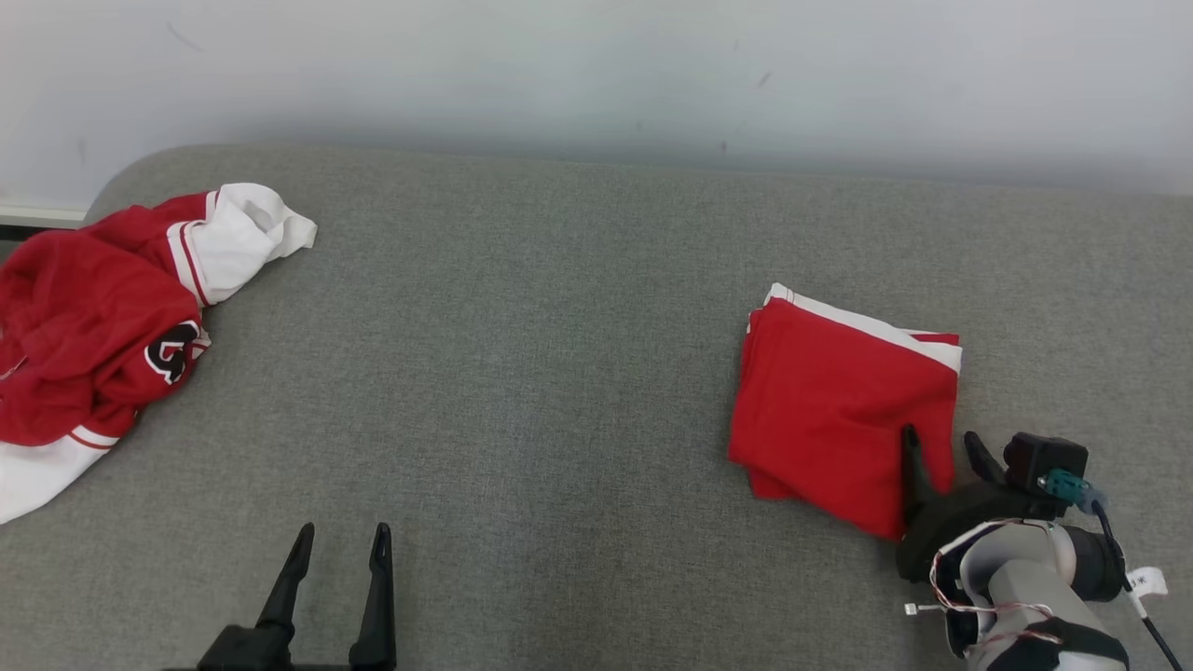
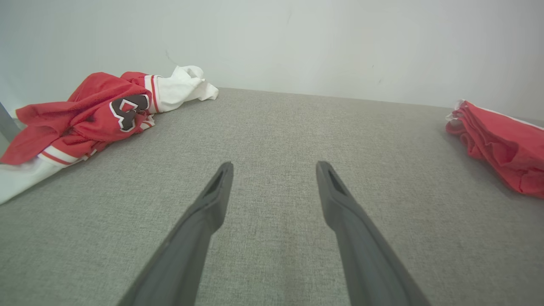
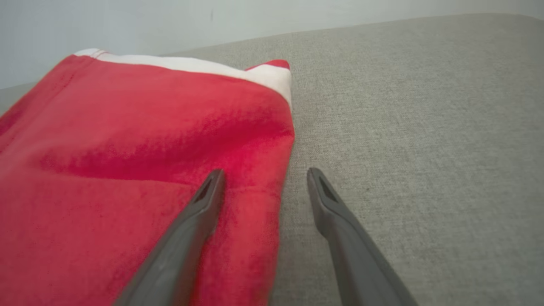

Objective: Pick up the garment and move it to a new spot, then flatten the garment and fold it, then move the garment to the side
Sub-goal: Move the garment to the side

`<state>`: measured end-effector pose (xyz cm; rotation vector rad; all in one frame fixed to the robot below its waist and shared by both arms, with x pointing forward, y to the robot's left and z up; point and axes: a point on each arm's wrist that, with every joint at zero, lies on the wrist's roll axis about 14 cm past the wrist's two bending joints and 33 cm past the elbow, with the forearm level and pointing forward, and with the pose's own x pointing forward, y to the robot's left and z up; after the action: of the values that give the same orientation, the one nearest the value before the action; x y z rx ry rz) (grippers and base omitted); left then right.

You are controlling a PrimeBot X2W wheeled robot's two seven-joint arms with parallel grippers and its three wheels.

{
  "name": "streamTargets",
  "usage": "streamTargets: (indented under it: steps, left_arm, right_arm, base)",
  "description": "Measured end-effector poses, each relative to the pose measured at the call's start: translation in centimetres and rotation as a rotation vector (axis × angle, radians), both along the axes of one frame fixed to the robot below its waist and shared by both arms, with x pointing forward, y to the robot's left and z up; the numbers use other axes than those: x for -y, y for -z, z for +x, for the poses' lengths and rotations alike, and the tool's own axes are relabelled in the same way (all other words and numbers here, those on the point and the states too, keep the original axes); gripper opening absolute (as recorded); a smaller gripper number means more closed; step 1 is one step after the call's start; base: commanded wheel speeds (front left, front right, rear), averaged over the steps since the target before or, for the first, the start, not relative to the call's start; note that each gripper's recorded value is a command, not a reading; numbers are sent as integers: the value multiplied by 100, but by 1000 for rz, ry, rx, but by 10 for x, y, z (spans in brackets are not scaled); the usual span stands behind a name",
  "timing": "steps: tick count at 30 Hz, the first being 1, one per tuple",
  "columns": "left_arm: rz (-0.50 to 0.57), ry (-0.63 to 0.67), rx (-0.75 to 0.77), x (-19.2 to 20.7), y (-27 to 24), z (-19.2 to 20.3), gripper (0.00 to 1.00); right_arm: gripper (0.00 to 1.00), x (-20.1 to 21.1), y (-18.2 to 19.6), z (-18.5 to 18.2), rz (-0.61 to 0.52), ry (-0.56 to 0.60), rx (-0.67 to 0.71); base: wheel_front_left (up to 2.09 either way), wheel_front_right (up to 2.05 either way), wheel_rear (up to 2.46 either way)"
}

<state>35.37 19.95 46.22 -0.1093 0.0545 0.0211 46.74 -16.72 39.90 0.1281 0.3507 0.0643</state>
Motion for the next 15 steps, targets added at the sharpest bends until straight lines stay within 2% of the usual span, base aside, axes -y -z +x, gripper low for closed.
streamTargets:
  steps: [7,8,9,10,15]
  left_arm:
    - [2,11,10,2,-3,6,100]
    - [2,8,8,2,-2,6,100]
    - [2,6,6,1,-2,6,100]
    - [2,4,4,0,-1,6,100]
    - [-6,-5,-5,-1,2,7,100]
  right_arm:
    - [100,-12,12,8,22,-16,-97]
    - [55,-15,14,9,24,-23,-108]
    - [31,-17,12,11,29,-24,-106]
    - [0,-19,11,12,30,-29,-102]
    - [0,-12,8,18,-10,-47,-89]
  base:
    - [0,0,0]
    - [0,0,0]
    - [0,0,0]
    - [0,0,0]
    - [0,0,0]
